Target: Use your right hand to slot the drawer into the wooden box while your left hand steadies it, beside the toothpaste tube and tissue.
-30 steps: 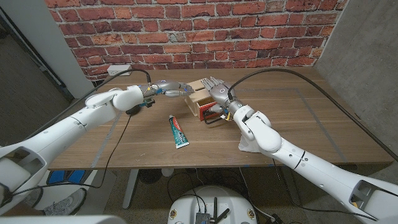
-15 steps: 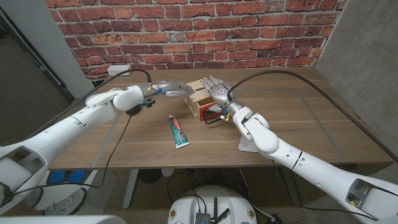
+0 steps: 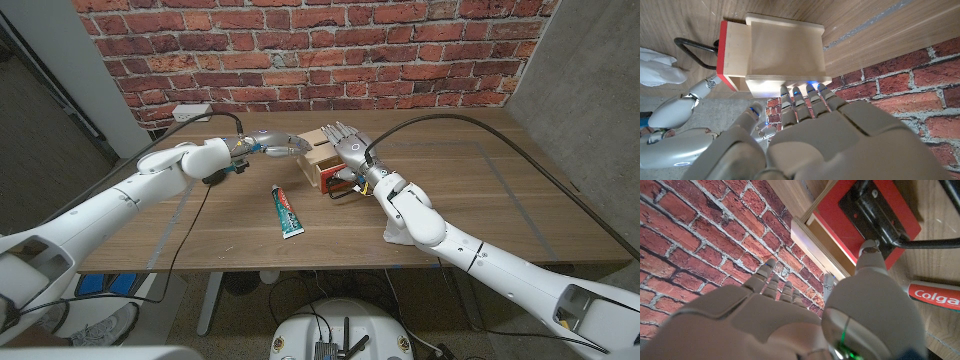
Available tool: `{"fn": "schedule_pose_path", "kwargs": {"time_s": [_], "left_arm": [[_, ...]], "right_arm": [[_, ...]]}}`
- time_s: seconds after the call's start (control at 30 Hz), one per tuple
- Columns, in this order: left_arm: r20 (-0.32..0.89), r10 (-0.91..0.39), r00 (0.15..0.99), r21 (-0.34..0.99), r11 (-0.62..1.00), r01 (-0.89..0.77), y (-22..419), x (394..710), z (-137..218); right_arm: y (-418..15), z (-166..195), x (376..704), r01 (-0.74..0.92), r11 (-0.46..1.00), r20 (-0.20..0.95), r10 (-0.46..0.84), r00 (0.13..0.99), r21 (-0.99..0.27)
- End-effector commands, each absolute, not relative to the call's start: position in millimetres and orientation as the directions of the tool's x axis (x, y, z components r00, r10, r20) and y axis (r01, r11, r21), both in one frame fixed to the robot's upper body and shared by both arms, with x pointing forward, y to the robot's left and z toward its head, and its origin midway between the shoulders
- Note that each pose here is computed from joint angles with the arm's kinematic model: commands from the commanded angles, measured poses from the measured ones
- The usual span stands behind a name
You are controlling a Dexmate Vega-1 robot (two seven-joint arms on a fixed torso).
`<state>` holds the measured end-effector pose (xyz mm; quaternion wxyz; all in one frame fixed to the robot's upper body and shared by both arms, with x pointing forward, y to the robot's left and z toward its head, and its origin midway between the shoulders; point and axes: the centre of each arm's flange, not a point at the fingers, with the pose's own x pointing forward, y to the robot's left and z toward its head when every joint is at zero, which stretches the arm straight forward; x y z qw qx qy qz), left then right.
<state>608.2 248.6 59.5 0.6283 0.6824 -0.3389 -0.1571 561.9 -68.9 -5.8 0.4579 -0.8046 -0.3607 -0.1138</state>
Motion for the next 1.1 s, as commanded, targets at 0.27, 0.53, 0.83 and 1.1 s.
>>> {"fn": "schedule_pose_path", "kwargs": {"time_s": [0.27,0.53,0.83,1.1], "left_arm": [[0.205,-0.659,0.724,0.966,0.019,-0.256,247,612,60],[0.208,-0.658,0.723,0.966,0.023,-0.257,247,612,59],[0.207,-0.656,0.725,0.966,0.021,-0.257,247,612,59],[0.208,-0.656,0.726,0.967,0.024,-0.255,246,613,58]], "right_arm": [[-70,-4,569,0.693,-0.307,0.523,0.479,0.705,-0.652],[-73,-2,572,0.698,-0.309,0.529,0.477,0.702,-0.647],[-73,0,574,0.700,-0.309,0.531,0.477,0.700,-0.644],[-75,1,576,0.701,-0.306,0.533,0.477,0.699,-0.644]]}}
